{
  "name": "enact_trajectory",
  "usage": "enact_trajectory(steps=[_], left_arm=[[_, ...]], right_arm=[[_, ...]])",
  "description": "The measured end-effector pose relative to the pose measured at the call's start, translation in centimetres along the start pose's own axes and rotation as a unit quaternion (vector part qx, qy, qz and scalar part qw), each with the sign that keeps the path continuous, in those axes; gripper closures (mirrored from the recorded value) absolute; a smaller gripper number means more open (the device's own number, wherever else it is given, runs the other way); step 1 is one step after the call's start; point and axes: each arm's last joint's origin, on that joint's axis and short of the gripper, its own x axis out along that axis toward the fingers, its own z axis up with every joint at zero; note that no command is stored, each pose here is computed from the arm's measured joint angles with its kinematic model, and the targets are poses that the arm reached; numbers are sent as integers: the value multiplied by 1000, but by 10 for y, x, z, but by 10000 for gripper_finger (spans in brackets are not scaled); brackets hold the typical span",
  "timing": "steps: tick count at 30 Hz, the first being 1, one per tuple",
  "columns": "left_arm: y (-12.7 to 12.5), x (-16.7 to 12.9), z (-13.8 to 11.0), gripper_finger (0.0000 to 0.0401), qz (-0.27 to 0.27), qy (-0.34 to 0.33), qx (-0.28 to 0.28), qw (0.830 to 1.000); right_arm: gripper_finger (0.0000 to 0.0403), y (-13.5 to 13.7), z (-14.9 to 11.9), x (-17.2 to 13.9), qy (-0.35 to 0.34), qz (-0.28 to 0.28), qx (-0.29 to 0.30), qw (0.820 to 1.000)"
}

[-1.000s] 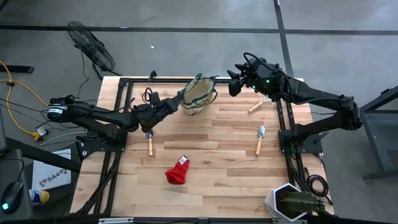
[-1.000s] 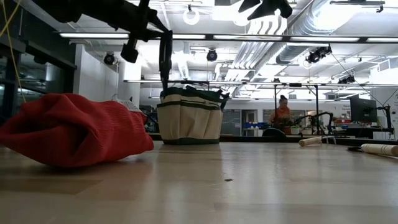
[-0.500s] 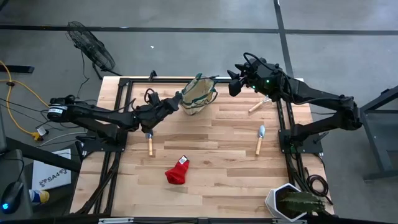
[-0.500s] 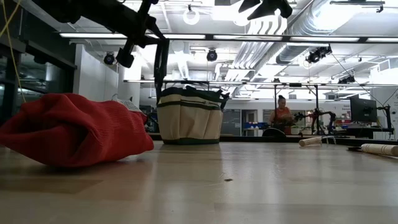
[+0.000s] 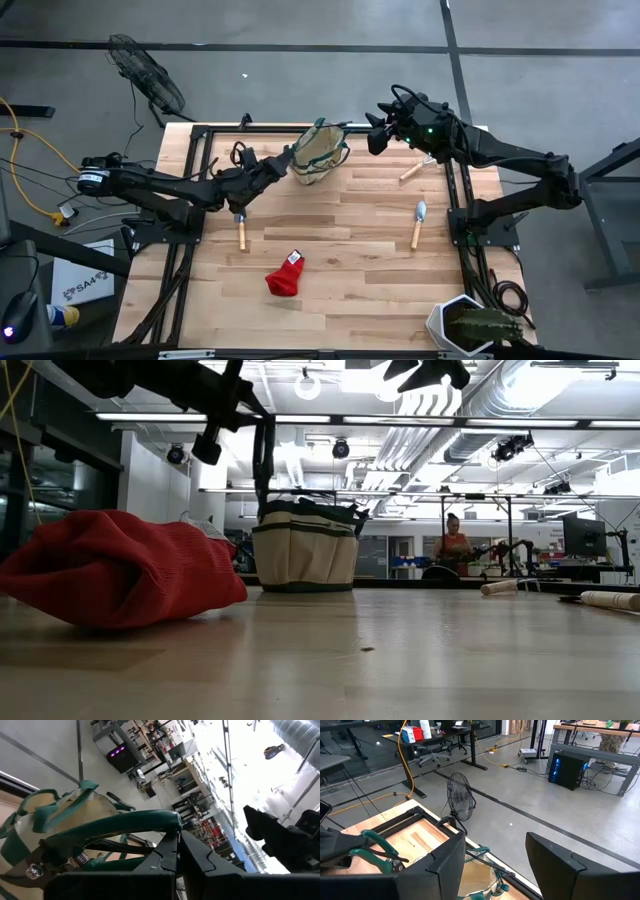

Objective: Pick & Place Garden tools in Gardening bag
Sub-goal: Put the green shears into the white gardening bag

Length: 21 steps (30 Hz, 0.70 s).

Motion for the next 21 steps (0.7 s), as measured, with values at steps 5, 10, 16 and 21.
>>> enact_trajectory(steps=[5,10,16,21], left_arm=[[4,3,-6,401,8,3,10,1000],[12,8,-18,401,14,5,-2,1000],[14,12,-23,401,7,-4,-9,1000],[14,10,-26,401,7,0,0,1000]], right_arm=[[203,0,0,0,0,0,0,1000],[203,0,0,0,0,0,0,1000],[203,0,0,0,0,0,0,1000],[203,0,0,0,1,0,0,1000]])
